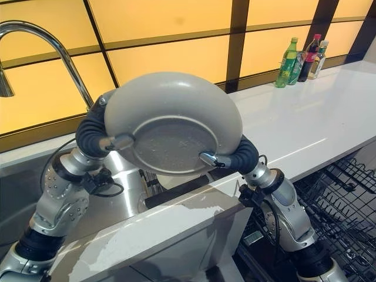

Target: Pick up plates and place into dishwasher.

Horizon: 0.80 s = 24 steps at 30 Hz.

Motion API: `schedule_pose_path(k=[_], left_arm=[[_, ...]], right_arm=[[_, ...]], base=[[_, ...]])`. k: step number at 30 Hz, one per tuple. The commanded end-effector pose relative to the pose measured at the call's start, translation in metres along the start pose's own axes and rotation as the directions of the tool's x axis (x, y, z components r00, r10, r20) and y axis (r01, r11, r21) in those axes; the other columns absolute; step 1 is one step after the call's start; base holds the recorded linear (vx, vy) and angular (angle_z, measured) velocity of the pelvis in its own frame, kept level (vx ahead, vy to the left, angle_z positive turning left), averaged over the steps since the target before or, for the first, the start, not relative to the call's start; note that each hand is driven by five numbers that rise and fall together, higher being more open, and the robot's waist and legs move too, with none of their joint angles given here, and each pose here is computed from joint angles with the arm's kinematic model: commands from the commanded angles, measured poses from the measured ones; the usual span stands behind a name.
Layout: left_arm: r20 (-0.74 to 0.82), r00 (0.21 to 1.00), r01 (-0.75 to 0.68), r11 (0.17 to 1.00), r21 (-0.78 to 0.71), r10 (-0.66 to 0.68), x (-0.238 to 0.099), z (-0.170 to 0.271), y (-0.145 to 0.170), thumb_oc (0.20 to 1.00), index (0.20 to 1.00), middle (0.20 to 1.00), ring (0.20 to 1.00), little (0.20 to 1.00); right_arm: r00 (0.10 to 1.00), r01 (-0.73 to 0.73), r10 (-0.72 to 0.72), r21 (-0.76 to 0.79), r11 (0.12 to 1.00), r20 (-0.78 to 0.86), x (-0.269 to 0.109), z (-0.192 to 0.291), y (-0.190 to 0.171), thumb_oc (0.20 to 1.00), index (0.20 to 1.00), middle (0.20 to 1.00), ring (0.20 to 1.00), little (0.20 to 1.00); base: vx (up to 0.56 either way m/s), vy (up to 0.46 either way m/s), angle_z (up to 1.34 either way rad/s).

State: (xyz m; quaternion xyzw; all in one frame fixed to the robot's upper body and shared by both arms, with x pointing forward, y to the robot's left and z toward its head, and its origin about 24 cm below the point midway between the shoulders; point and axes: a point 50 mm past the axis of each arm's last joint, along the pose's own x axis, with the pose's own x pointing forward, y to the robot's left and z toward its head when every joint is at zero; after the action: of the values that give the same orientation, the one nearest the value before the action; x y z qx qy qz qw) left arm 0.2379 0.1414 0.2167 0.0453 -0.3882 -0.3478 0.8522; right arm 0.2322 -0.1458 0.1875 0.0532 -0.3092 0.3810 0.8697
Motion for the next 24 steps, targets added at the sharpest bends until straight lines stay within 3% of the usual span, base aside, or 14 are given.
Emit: schedule_pose_path(k=[1, 4, 9, 16, 24], left_arm=[[-0.016, 0.985, -0.169, 0.983, 0.075, 0.171, -0.007, -0.006, 0.017, 1.0, 1.0, 1.0, 1.0, 1.0], [0.006, 0.944, -0.328, 0.937, 0.116, 0.33, -0.018, -0.002, 0.033, 1.0, 1.0, 1.0, 1.0, 1.0], [0.061, 0.884, -0.465, 0.863, 0.2, 0.463, -0.04, 0.009, 0.05, 1.0, 1.0, 1.0, 1.0, 1.0], [0.055, 0.865, -0.492, 0.824, 0.281, 0.498, -0.042, 0.011, 0.057, 1.0, 1.0, 1.0, 1.0, 1.0], [0.039, 0.841, -0.515, 0.777, 0.362, 0.539, -0.051, 0.014, 0.068, 1.0, 1.0, 1.0, 1.0, 1.0]], right_arm=[[0.964, 0.203, -0.177, -0.119, 0.972, 0.198, -0.002, 0.035, -0.018, 0.2, 0.2, 0.2, 0.2, 0.2], [0.956, 0.265, -0.232, -0.189, 0.945, 0.181, -0.012, 0.039, -0.025, 0.2, 0.2, 0.2, 0.2, 0.2], [0.943, 0.323, -0.282, -0.287, 0.902, 0.178, -0.029, 0.05, -0.034, 0.2, 0.2, 0.2, 0.2, 0.2], [0.911, 0.408, -0.367, -0.298, 0.863, 0.186, -0.028, 0.045, -0.049, 0.2, 0.2, 0.2, 0.2, 0.2], [0.843, 0.53, -0.52, -0.363, 0.766, 0.134, -0.053, 0.038, -0.052, 0.2, 0.2, 0.2, 0.2, 0.2]], base=[[-0.03, -0.109, -0.06], [-0.04, -0.097, -0.07], [-0.07, -0.019, -0.18], [-0.08, 0.146, -0.82], [-0.05, 0.114, -0.35]])
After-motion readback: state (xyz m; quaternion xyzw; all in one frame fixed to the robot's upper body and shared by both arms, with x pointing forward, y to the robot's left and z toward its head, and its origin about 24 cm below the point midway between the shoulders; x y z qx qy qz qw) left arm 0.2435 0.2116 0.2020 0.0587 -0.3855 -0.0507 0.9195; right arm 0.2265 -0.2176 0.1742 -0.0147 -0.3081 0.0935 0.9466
